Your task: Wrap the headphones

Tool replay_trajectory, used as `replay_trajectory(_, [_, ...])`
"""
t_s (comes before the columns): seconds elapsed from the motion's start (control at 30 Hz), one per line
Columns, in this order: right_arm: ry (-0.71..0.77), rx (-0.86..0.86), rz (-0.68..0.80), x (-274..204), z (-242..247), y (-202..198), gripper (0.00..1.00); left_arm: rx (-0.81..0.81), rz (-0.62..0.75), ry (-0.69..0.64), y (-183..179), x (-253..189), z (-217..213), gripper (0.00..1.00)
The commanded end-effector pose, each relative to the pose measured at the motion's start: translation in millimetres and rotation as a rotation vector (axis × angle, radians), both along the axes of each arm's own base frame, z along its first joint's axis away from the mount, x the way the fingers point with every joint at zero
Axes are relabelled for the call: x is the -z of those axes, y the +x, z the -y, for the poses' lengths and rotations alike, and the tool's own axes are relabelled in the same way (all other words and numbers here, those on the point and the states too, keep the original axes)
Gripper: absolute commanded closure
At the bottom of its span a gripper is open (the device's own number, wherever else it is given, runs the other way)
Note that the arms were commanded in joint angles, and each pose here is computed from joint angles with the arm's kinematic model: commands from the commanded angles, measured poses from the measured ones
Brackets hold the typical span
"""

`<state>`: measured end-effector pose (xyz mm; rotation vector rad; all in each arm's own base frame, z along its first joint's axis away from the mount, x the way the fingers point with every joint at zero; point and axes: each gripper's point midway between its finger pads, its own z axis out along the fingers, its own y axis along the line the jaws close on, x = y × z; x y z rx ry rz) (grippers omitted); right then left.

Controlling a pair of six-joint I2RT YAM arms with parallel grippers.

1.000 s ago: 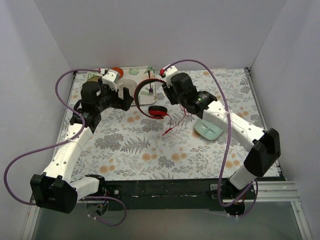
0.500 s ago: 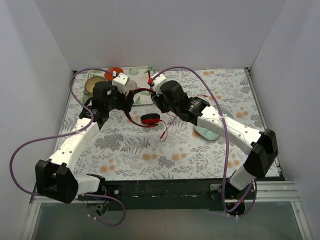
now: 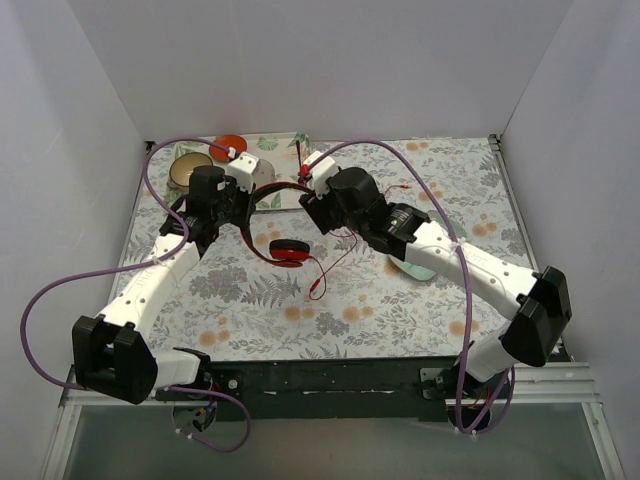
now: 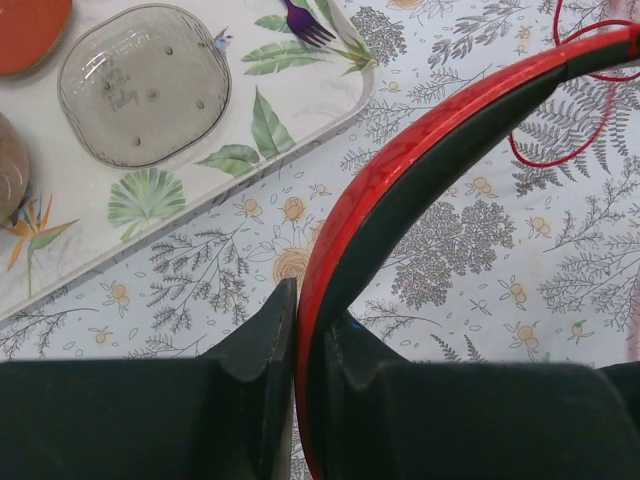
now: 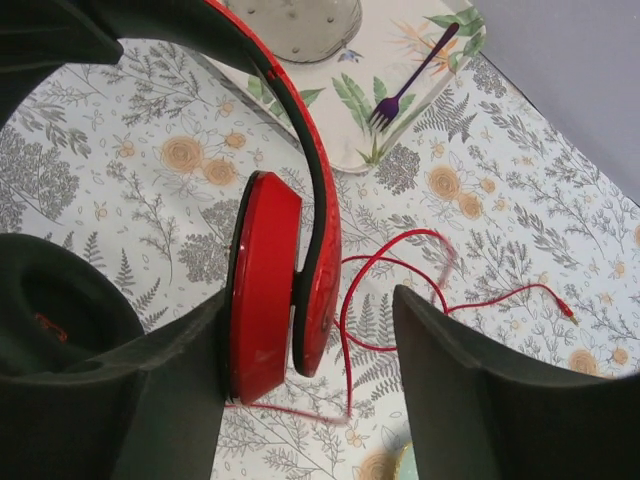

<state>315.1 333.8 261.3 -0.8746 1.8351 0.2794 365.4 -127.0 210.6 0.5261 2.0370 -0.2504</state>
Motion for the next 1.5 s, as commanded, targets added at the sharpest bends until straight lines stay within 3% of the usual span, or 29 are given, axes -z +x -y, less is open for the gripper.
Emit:
replay_trajectory(0.0, [0.106,0.034,0.164,-51,23,9,0.23,0.019,0.035,-0.006,-3,-24,3,1.00])
replay_trajectory(0.1, [0.147,0.021,0.145,-43,47,10,0.18,-0.018,0.068,0.020,1,-33,-6,1.00])
replay_trajectory(0.27, [0.200,-0.034,0.137,-30,84,0,0.18,-0.066,0.103,0.014,8,-50,-17,1.00])
replay_trajectory(0.43, [0.191,-0.209,0.320,-41,84,-28,0.18,-0.049,0.117,-0.076,8,-81,-5,1.00])
replay_trajectory(0.57, [0.280,-0.381,0.438,-56,74,-62,0.15,-0.089,0.197,-0.123,19,-127,-7,1.00])
replay_trajectory(0.87, [0.354,-0.552,0.440,-21,26,-87,0.13,-0.117,0.294,-0.280,13,-205,-2,1.00])
replay_trajectory(1.17, [0.413,-0.555,0.420,7,7,-86,0.12,-0.113,0.352,-0.373,1,-252,1,1.00])
replay_trajectory(1.47, [0.399,-0.424,0.347,35,0,-54,0.21,-0.077,0.369,-0.423,-11,-274,6,1.00])
